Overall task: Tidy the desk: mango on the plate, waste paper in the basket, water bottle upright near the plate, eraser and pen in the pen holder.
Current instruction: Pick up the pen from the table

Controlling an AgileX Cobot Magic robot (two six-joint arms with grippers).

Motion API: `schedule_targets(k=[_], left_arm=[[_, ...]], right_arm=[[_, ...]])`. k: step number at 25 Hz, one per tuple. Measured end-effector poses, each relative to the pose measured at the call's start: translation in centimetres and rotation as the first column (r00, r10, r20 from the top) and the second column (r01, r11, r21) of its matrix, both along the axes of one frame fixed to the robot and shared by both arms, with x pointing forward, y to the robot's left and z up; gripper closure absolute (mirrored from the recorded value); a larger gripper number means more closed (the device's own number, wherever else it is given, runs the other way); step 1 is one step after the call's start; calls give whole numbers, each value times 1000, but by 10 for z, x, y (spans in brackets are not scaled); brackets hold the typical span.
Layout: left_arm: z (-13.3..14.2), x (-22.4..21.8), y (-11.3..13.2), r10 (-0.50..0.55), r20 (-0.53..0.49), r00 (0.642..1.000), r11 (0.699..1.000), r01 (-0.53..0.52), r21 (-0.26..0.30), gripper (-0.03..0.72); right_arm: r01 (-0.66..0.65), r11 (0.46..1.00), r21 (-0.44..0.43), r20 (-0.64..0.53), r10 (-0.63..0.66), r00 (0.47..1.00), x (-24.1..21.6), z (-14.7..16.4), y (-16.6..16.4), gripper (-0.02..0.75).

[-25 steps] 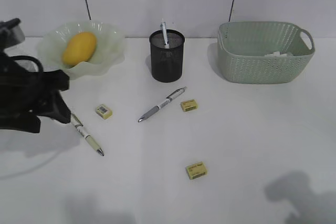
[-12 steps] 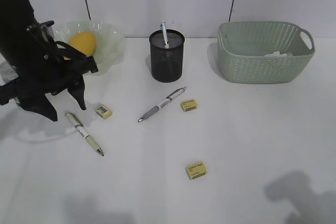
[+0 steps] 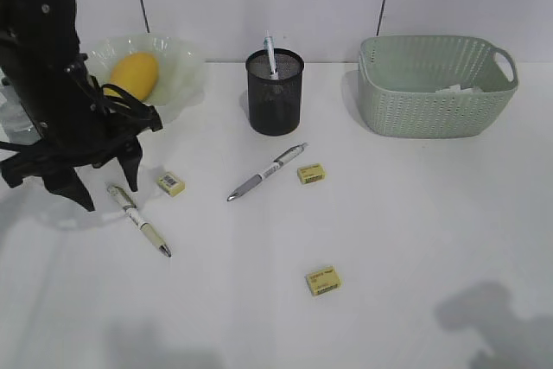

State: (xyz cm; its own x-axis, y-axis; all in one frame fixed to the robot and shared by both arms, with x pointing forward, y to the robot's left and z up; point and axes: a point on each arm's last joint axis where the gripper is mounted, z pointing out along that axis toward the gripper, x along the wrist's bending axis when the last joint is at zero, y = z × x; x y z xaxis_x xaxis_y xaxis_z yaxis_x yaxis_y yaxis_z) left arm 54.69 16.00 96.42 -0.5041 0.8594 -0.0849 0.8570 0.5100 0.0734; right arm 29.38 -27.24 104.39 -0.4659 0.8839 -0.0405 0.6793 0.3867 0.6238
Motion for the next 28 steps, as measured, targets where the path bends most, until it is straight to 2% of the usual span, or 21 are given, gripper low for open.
schedule_targets(k=[15, 22, 28], left_arm=[[-36, 16, -8, 68, 21, 997, 997, -68, -21, 285], [-52, 19, -9, 79, 5, 997, 997, -79, -16, 304], [-62, 21, -10, 86, -7, 996, 996, -86, -8, 349]], right_arm=[[3, 1000, 1, 0, -3, 1000, 0, 0, 0, 209], [3, 1000, 1, 0, -3, 1000, 0, 0, 0, 209], [5, 1000, 3, -1, -5, 1000, 0, 0, 0, 209]])
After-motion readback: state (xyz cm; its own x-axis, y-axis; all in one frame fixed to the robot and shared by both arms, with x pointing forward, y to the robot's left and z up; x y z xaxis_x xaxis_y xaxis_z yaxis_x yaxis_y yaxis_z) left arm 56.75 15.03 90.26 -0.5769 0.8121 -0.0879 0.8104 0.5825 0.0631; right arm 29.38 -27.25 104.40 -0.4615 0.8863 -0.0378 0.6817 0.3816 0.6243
